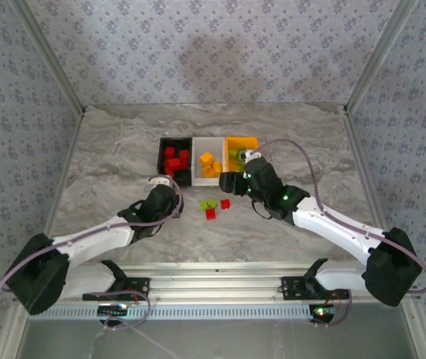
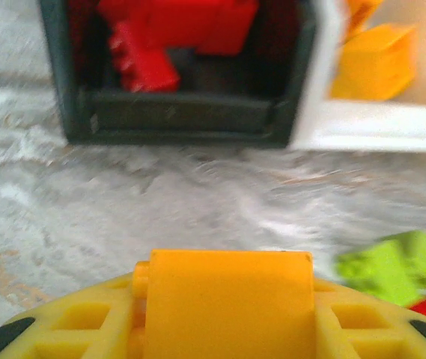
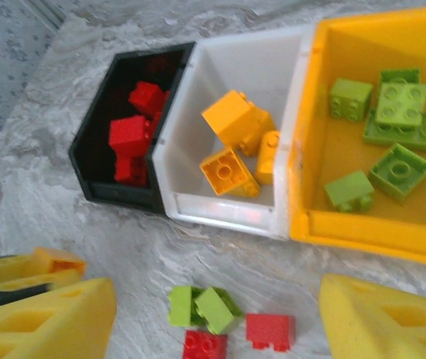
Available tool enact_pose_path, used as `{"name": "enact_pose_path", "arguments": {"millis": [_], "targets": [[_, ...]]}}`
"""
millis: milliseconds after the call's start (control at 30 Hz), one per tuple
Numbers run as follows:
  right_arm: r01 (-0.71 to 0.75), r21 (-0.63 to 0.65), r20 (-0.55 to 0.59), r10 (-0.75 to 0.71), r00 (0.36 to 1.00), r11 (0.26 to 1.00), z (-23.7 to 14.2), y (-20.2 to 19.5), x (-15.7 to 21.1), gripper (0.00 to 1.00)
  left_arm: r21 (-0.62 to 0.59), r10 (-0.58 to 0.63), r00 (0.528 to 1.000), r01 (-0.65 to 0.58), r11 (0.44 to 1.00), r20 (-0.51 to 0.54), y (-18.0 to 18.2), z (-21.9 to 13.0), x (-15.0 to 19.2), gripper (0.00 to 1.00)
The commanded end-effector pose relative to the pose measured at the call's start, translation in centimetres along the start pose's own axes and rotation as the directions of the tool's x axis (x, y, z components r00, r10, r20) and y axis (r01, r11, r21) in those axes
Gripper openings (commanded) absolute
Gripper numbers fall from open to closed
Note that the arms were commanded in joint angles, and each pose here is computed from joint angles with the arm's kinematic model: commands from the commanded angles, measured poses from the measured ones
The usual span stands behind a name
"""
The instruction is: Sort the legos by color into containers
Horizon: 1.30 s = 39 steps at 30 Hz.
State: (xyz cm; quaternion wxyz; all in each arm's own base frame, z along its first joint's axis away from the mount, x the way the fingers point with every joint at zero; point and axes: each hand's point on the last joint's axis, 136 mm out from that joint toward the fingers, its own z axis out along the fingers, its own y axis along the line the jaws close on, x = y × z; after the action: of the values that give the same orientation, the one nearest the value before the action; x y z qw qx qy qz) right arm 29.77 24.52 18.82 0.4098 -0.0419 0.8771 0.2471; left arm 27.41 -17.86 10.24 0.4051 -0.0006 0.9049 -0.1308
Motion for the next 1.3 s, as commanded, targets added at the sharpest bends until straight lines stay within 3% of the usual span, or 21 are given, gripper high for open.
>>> {"name": "enact_pose_path", "arguments": {"millis": [0, 167, 333, 667, 800, 1000, 1133, 1267], "targets": [[-0.065, 0.071, -0.002, 0.065, 0.998, 0.995, -0.4, -2.3, 1.2, 0.74, 0.075, -0.007, 1.0, 0.005, 0.997, 0.03, -3.3, -1.6, -3.8, 0.41], [-0.101, 0.13, -0.04, 0.107, 0.993, 0.986, -0.8, -4.6, 4.0, 0.73, 0.138, 0.058, 0.998, -0.06, 0.989, 0.016, -8.8, 0.6, -7.8, 0.42], [-0.122, 0.162, -0.053, 0.132, 0.99, 0.979, -2.1, -6.0, 5.4, 0.73, 0.109, 0.129, 0.992, -0.128, 0.986, -0.005, -12.0, 5.0, -10.8, 0.42], [-0.134, 0.16, -0.078, 0.148, 0.986, 0.978, -3.7, -6.5, 6.8, 0.73, 0.031, 0.139, 0.987, -0.137, 0.99, -0.08, -12.1, 11.9, -13.2, 0.42], [-0.136, 0.158, -0.081, 0.15, 0.985, 0.978, -4.0, -6.5, 7.1, 0.74, 0.017, 0.152, 0.983, -0.151, 0.988, -0.103, -12.3, 12.8, -13.1, 0.55], [-0.128, 0.156, -0.107, 0.145, 0.984, 0.979, -3.8, -6.4, 7.7, 0.76, 0.071, 0.143, 0.989, -0.139, 0.988, -0.047, -14.3, 10.3, -15.3, 0.77], [-0.114, 0.156, -0.133, 0.135, 0.982, 0.981, -2.9, -6.1, 8.1, 0.76, 0.143, 0.16, 0.986, -0.164, 0.976, 0.039, -16.7, 5.3, -17.1, 0.87], [-0.072, 0.156, -0.175, 0.099, 0.979, 0.985, -1.3, -5.3, 8.4, 0.76, 0.229, 0.151, 0.983, -0.171, 0.958, 0.1, -18.1, 0.3, -16.7, 1.0]]}}
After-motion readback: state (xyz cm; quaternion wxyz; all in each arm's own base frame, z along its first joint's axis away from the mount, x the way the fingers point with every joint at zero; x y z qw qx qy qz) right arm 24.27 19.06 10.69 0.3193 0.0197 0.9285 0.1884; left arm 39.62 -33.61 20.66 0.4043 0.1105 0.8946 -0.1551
